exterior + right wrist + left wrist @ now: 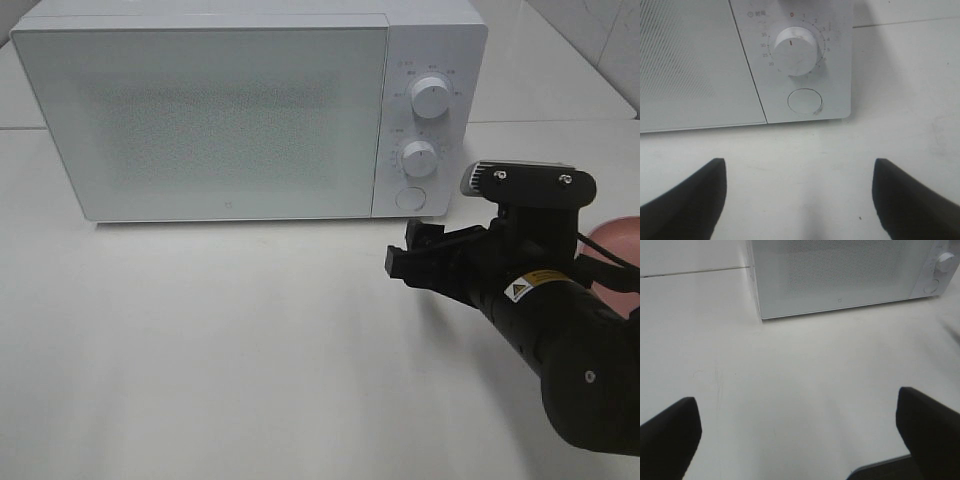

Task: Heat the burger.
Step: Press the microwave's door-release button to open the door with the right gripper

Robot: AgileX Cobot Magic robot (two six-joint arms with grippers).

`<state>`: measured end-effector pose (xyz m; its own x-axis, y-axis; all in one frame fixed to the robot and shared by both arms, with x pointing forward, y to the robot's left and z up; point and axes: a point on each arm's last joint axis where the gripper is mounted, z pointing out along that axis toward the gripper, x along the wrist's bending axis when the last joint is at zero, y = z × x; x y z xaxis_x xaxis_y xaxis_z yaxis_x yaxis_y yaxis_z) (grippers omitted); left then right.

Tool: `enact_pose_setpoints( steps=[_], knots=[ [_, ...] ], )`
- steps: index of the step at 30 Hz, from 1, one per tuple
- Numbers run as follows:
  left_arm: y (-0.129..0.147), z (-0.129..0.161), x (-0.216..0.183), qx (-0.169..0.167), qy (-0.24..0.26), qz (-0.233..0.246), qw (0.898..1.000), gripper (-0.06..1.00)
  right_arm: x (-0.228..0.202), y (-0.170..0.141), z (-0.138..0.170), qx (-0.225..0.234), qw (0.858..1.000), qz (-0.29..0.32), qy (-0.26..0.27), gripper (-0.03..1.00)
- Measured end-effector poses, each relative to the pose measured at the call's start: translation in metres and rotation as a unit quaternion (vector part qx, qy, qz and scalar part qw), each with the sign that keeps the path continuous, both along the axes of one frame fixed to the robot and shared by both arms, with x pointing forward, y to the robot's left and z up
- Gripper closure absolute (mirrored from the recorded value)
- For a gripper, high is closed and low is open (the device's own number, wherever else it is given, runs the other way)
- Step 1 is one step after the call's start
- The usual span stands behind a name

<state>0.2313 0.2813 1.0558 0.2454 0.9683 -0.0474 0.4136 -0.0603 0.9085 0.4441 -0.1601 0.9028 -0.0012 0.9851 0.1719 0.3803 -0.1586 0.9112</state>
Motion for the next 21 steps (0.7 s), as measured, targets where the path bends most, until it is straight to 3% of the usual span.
enact_pose_setpoints(
  steps=[1, 3, 4, 6, 7, 8, 9, 10, 11, 12, 13, 14, 15, 16, 17, 18, 19, 20, 21],
  knots=[
    [0.0, 0.0, 0.0, 0.0, 0.0, 0.0, 1.0, -0.03, 0.0, -0.0001, 0.0, 0.033, 0.999, -0.014, 0.003, 0.2],
    [0.0, 0.0, 0.0, 0.0, 0.0, 0.0, 1.0, -0.03, 0.0, -0.0001, 0.0, 0.052, 0.998, -0.022, 0.004, 0.2],
    [0.0, 0.0, 0.0, 0.0, 0.0, 0.0, 1.0, -0.03, 0.0, -0.0001, 0.0, 0.094, 0.995, -0.039, 0.007, 0.2],
    [0.0, 0.0, 0.0, 0.0, 0.0, 0.0, 1.0, -0.03, 0.0, -0.0001, 0.0, 0.112, 0.993, -0.046, 0.008, 0.2],
    [0.0, 0.0, 0.0, 0.0, 0.0, 0.0, 1.0, -0.03, 0.0, -0.0001, 0.0, 0.162, 0.985, -0.066, 0.012, 0.2],
    [0.0, 0.0, 0.0, 0.0, 0.0, 0.0, 1.0, -0.03, 0.0, -0.0001, 0.0, 0.162, 0.985, -0.066, 0.012, 0.2],
    [0.0, 0.0, 0.0, 0.0, 0.0, 0.0, 1.0, -0.03, 0.0, -0.0001, 0.0, 0.209, 0.974, -0.086, 0.015, 0.2],
    [0.0, 0.0, 0.0, 0.0, 0.0, 0.0, 1.0, -0.03, 0.0, -0.0001, 0.0, 0.209, 0.974, -0.086, 0.015, 0.2],
    [0.0, 0.0, 0.0, 0.0, 0.0, 0.0, 1.0, -0.03, 0.0, -0.0001, 0.0, 0.237, 0.967, -0.097, 0.017, 0.2],
    [0.0, 0.0, 0.0, 0.0, 0.0, 0.0, 1.0, -0.03, 0.0, -0.0001, 0.0, 0.291, 0.949, -0.119, 0.021, 0.2],
    [0.0, 0.0, 0.0, 0.0, 0.0, 0.0, 1.0, -0.03, 0.0, -0.0001, 0.0, 0.291, 0.949, -0.119, 0.021, 0.2],
    [0.0, 0.0, 0.0, 0.0, 0.0, 0.0, 1.0, -0.03, 0.0, -0.0001, 0.0, 0.311, 0.942, -0.127, 0.022, 0.2],
    [0.0, 0.0, 0.0, 0.0, 0.0, 0.0, 1.0, -0.03, -0.0001, -0.0001, -0.0002, 0.354, 0.924, -0.144, 0.026, 0.2],
    [0.0, 0.0, 0.0, 0.0, 0.0, 0.0, 1.0, -0.03, -0.0001, -0.0001, -0.0002, 0.354, 0.924, -0.144, 0.026, 0.2],
    [0.0, 0.0, 0.0, 0.0, 0.0, 0.0, 1.0, -0.03, -0.0002, 0.0, -0.0005, 0.399, 0.902, -0.163, 0.031, 0.2],
    [0.0, 0.0, 0.0, 0.0, 0.0, 0.0, 1.0, -0.03, -0.0004, 0.0, -0.0009, 0.42, 0.89, -0.173, 0.035, 0.21],
    [0.0, 0.0, 0.0, 0.0, 0.0, 0.0, 1.0, -0.03, -0.0004, 0.0, -0.0009, 0.42, 0.89, -0.173, 0.035, 0.21],
    [0.0, 0.0, 0.0, 0.0, 0.0, 0.0, 1.0, -0.03, -0.0007, 0.0002, -0.0018, 0.457, 0.868, -0.19, 0.043, 0.21],
    [0.0, 0.0, 0.0, 0.0, 0.0, 0.0, 1.0, -0.03, -0.001, 0.0003, -0.0023, 0.475, 0.856, -0.198, 0.047, 0.23]
  ],
)
